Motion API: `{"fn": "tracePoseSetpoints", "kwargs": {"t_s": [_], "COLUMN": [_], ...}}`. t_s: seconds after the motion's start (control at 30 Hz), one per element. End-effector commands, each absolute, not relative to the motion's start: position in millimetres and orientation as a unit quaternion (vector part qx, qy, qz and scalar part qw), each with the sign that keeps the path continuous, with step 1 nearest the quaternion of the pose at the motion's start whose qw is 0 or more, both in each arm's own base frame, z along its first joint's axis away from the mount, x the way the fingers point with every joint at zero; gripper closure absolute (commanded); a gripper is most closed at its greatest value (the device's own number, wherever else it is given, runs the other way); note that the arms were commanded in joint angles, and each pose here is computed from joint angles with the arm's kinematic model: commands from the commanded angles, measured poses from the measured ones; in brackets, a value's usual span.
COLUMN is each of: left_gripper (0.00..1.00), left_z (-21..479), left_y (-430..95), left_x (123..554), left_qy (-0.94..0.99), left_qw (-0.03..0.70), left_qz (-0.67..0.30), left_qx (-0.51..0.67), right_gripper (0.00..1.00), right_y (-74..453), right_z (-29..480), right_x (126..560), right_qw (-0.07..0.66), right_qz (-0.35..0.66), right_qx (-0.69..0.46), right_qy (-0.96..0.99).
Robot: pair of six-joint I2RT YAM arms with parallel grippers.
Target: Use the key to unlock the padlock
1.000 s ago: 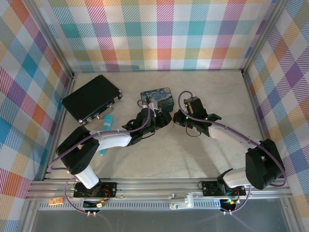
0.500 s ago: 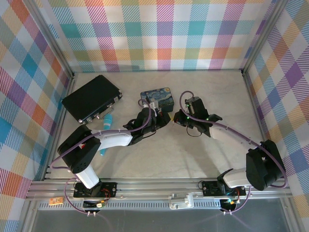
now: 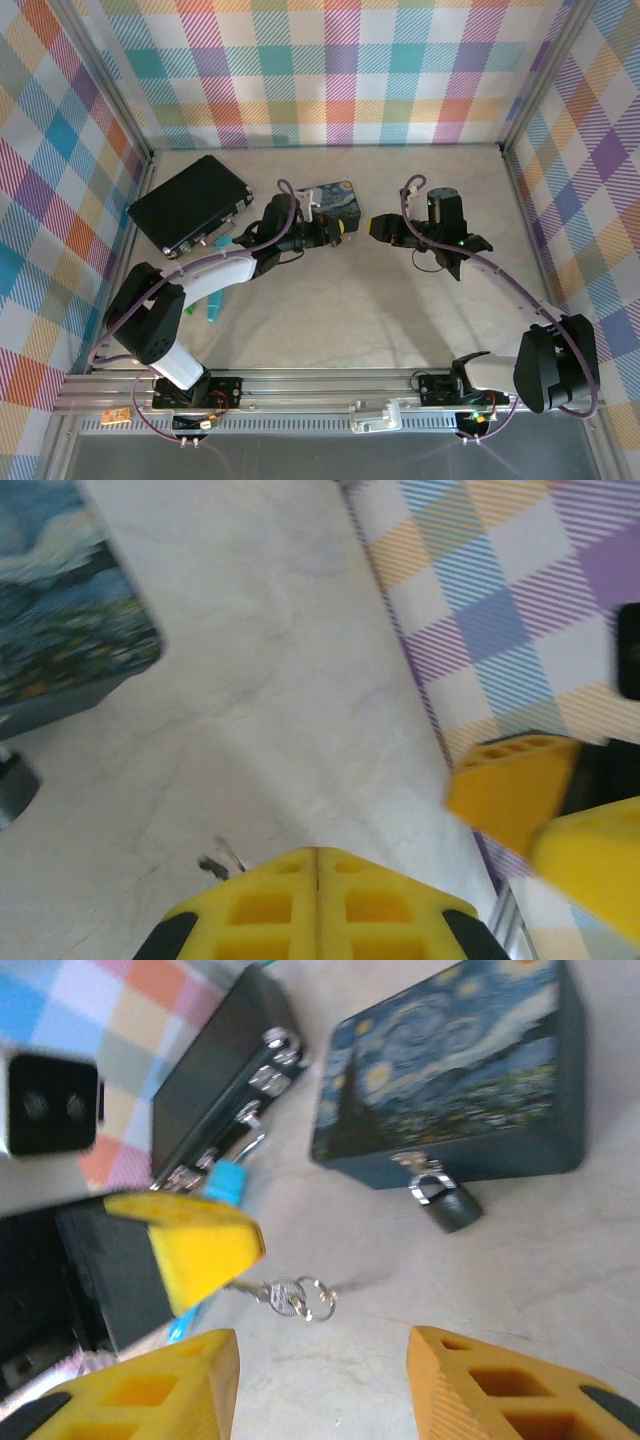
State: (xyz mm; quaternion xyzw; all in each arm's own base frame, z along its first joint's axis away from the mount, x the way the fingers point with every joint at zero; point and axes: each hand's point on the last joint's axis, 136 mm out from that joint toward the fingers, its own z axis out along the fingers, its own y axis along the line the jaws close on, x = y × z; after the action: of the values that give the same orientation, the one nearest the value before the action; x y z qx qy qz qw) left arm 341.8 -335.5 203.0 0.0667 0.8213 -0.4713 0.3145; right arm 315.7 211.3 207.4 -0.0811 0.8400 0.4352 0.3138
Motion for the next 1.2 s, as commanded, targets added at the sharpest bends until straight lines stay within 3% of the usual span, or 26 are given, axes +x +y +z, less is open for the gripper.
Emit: {"fn": "tracePoseSetpoints", "kwargs": {"t_s": [0.0, 0.27, 0.73, 1.07, 1.17], "left_gripper": [1.0, 1.0, 1.0, 1.0, 1.0], "left_z": [230, 245, 254, 257, 258], "left_y": [-344, -348, -348, -347, -347], "left_x": [315, 303, 304, 308, 308], "left_qy": [0.796, 0.776, 0.768, 0.764, 0.762], "left_qw": [0.281, 0.248, 0.26, 0.269, 0.273], "left_qz": [-0.511, -0.541, -0.548, -0.556, -0.558], "left_qx": [0.163, 0.208, 0.206, 0.19, 0.185], "right_gripper": [0.53, 0.59, 0.63, 0.77, 0.87], "right_y": [235, 242, 249, 258, 259], "right_z": [231, 235, 218, 213, 211], "right_x": [284, 275, 271, 268, 269], "right_qw": [0.317, 0.313, 0.279, 0.262, 0.261], "right_qz": [0.511, 0.549, 0.57, 0.58, 0.579], "right_qx": [-0.208, -0.236, -0.228, -0.233, -0.231], "right_qy": [0.771, 0.738, 0.739, 0.735, 0.737]}}
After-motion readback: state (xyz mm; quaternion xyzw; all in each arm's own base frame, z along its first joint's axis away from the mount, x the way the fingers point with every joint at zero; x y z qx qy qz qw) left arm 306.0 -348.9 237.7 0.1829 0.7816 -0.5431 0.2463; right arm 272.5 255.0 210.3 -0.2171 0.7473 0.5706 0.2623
